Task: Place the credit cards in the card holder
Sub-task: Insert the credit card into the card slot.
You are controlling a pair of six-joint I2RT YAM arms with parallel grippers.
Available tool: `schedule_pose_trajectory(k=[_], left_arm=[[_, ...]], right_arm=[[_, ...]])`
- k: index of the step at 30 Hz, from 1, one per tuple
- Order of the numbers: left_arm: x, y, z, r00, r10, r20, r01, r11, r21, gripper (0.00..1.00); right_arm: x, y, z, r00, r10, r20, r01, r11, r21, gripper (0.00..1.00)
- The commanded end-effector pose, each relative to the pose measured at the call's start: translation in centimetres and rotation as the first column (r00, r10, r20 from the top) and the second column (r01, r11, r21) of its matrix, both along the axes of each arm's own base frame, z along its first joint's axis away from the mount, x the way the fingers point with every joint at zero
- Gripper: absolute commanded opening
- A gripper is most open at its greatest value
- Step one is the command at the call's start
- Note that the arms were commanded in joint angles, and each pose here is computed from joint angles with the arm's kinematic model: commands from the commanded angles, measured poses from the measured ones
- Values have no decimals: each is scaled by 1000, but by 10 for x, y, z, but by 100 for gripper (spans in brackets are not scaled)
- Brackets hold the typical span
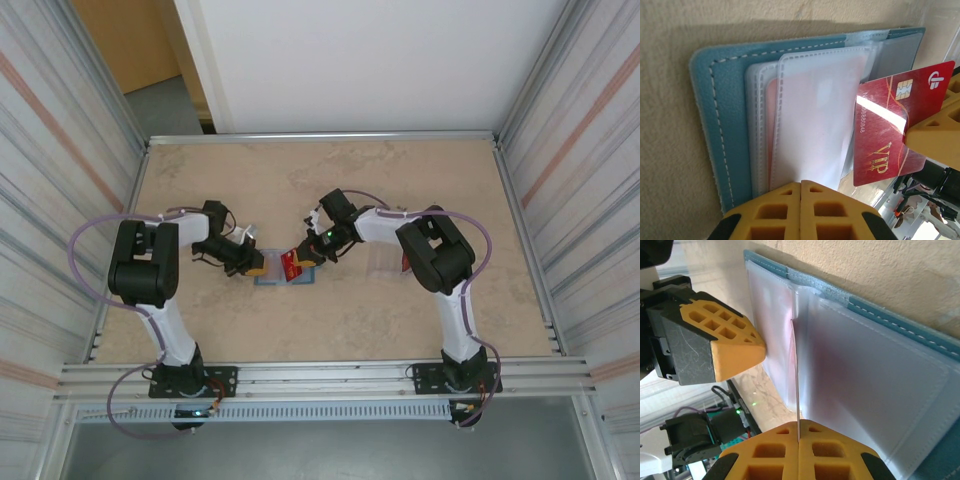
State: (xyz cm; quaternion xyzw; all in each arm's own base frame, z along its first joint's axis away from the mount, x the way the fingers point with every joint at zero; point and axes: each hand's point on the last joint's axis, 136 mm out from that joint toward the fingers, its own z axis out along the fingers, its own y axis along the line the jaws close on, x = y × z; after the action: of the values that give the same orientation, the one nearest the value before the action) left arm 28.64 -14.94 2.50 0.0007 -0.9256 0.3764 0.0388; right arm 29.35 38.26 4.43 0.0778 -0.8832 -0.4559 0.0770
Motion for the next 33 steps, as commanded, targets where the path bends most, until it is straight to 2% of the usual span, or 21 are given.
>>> schedule_pose_trajectory(k=[1, 10, 20, 29, 33], left_arm=[[-4, 4, -7, 1000, -11, -20, 11, 1000, 17, 0], [-4, 6, -5, 1000, -7, -17, 8, 1000, 20, 0], [-5, 4, -2, 1000, -3, -11, 3, 1000, 12, 0], [-5, 5, -1, 1000, 0, -7, 0, 1000, 10, 0], [-6, 4, 0, 1000, 6, -10, -6, 1000, 8, 0]], right_arm=[[-3, 4, -2, 1000, 23, 4, -23, 1000, 7, 0], [-3, 1, -1, 1000, 17, 15, -17, 1000, -4, 0], [-4, 9, -18, 999, -2, 40, 3, 999, -32, 0], [-5, 3, -29, 996, -59, 71, 65, 994, -86, 0], [-4, 7, -27, 991, -109, 79, 115, 991, -72, 0]])
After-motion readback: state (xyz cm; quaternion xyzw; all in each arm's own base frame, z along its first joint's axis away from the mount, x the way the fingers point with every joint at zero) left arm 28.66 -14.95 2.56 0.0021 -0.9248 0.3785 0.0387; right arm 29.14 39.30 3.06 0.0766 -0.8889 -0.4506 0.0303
